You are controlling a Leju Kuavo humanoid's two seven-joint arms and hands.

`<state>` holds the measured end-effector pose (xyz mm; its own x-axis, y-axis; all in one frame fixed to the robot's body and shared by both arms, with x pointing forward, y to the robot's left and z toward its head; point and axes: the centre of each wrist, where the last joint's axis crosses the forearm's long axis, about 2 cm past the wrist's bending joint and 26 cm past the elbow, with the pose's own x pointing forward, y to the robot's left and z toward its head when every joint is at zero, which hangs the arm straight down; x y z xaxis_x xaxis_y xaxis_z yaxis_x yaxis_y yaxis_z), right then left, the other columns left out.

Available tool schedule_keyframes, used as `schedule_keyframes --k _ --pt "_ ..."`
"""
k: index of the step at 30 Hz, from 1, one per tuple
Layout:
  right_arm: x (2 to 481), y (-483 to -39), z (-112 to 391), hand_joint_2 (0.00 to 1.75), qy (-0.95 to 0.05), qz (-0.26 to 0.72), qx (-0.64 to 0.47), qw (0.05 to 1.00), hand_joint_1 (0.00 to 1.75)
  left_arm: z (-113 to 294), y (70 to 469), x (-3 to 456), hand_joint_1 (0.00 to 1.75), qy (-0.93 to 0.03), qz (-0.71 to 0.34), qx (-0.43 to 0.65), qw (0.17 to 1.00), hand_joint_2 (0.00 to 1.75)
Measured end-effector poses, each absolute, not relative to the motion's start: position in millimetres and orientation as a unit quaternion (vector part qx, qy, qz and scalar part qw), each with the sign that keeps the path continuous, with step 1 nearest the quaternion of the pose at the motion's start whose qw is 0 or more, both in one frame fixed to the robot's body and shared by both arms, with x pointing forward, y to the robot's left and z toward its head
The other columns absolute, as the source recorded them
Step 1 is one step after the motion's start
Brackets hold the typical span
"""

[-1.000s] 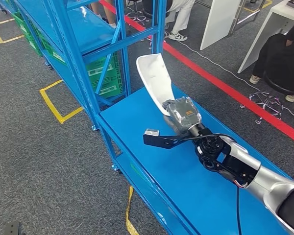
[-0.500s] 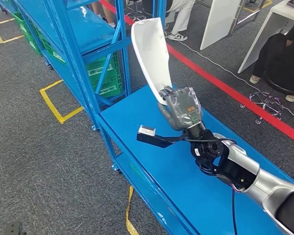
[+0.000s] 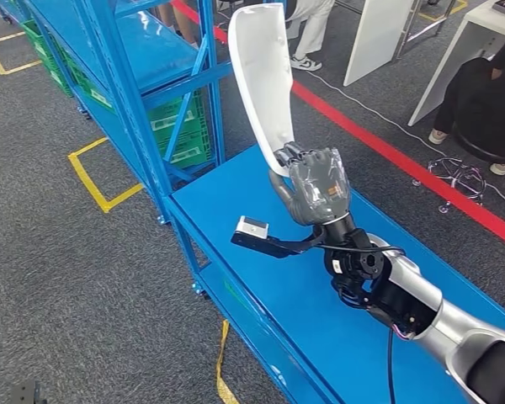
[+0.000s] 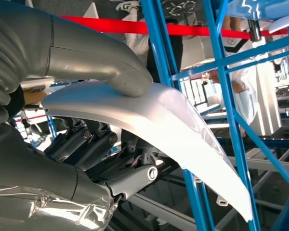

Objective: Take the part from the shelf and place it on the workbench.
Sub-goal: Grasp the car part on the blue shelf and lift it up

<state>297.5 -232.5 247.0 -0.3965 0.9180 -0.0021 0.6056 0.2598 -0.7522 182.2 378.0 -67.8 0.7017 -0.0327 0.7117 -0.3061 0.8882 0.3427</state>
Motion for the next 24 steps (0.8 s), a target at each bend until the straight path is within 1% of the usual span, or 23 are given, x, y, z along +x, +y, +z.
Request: schedule_keyframes --k 3,6,8,10,13,16,24 --pt "297 -233 248 1.75 -0.768 0.334 -0.499 0.223 1.75 -68 378 182 0.00 -0.379 0.077 0.224 0.895 0.00" --pt "295 -231 253 1.75 -0.797 0.292 -0.483 0.216 1.75 -68 378 181 0.00 -0.381 0.078 0.224 0.894 0.00" --pt "294 -229 257 1.75 -0.813 0.272 -0.461 0.230 1.75 -69 378 180 0.00 -0.383 0.080 0.224 0.893 0.87" --pt "293 -227 261 1.75 -0.829 0.256 -0.418 0.270 1.75 -69 378 179 0.00 -0.384 0.082 0.224 0.892 1.75" --pt "289 -222 269 1.75 -0.852 0.229 -0.326 0.340 1.75 -71 380 174 0.00 -0.384 0.087 0.223 0.892 1.75" --pt "283 -218 277 1.75 -0.865 0.212 -0.259 0.373 1.75 -72 382 171 0.00 -0.382 0.093 0.223 0.892 1.75" --pt "275 -214 288 1.75 -0.879 0.199 -0.226 0.370 1.75 -72 385 168 0.00 -0.380 0.097 0.225 0.892 1.75"
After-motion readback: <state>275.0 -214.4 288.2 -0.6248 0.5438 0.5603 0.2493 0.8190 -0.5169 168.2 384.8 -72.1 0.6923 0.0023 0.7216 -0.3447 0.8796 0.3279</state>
